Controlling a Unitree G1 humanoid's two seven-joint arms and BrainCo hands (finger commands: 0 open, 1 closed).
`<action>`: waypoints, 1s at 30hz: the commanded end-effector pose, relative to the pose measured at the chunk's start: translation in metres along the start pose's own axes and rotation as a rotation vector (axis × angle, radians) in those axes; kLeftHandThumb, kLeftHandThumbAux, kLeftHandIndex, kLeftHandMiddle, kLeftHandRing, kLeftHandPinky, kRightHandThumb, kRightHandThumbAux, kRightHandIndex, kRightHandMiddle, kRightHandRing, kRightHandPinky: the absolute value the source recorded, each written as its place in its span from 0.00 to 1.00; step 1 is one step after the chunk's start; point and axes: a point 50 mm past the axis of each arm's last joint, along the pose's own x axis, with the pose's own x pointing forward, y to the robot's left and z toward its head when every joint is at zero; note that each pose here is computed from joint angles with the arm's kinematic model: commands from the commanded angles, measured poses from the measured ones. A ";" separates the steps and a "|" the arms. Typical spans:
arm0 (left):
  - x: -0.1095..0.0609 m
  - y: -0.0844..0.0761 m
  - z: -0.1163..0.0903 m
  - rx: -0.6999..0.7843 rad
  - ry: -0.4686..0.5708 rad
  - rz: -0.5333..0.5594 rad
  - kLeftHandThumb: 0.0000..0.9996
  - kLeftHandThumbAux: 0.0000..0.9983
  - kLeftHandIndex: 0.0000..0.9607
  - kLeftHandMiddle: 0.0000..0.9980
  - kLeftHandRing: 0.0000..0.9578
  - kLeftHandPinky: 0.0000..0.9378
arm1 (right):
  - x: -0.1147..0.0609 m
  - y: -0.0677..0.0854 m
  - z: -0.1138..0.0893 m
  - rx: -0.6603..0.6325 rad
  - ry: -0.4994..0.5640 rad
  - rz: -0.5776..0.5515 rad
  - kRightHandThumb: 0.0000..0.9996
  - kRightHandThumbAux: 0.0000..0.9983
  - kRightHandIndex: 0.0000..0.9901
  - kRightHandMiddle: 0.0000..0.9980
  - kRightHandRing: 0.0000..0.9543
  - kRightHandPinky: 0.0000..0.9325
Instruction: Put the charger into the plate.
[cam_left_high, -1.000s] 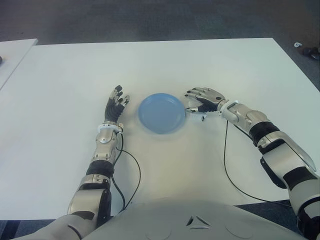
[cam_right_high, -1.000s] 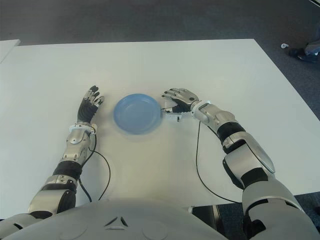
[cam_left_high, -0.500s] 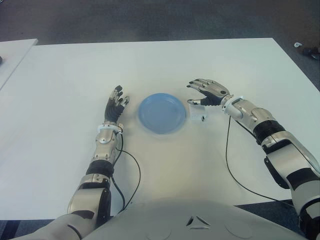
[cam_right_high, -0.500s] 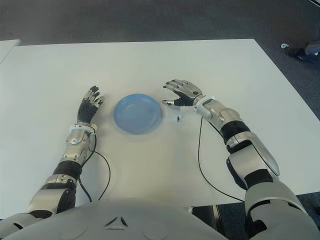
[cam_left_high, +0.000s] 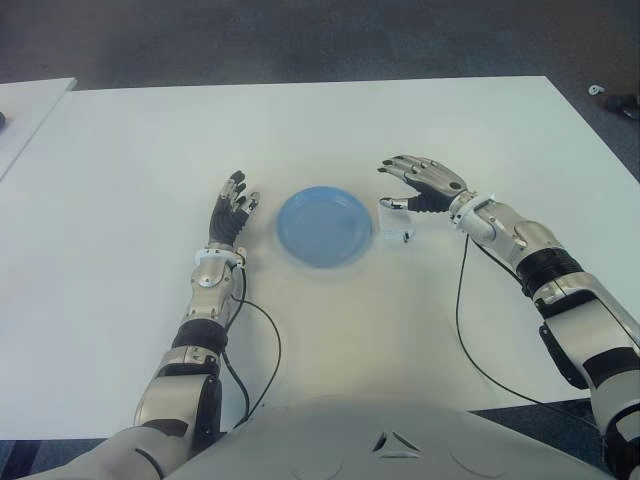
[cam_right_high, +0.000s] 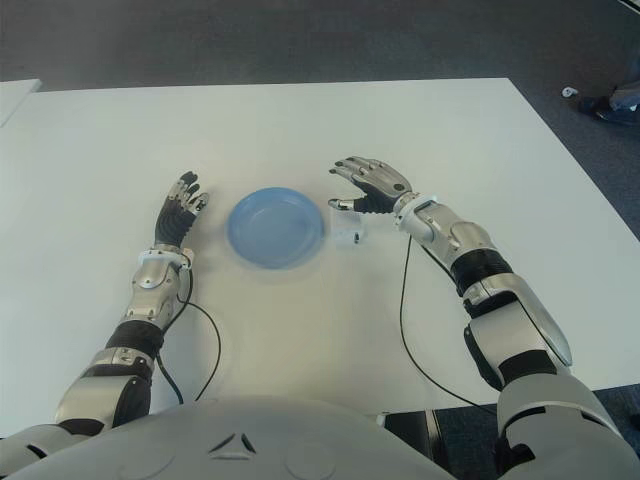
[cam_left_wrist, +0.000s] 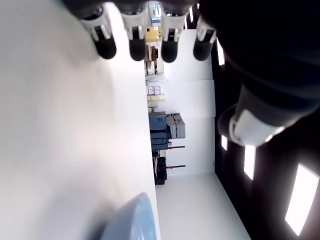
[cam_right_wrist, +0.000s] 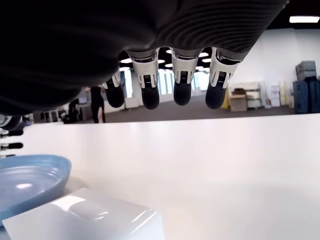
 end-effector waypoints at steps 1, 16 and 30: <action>-0.007 -0.007 -0.019 -0.005 0.105 -0.044 0.00 0.59 0.02 0.07 0.04 0.03 | -0.007 0.002 0.001 0.019 -0.013 0.013 0.35 0.09 0.00 0.00 0.00 0.00; -0.006 -0.006 -0.019 0.002 0.117 -0.056 0.00 0.58 0.01 0.06 0.04 0.03 | -0.021 0.004 0.007 0.037 -0.051 0.052 0.33 0.08 0.00 0.00 0.00 0.00; -0.006 -0.006 -0.019 0.005 0.114 -0.065 0.00 0.56 0.01 0.07 0.04 0.03 | -0.029 0.019 0.007 0.024 -0.050 0.122 0.33 0.08 0.00 0.00 0.00 0.00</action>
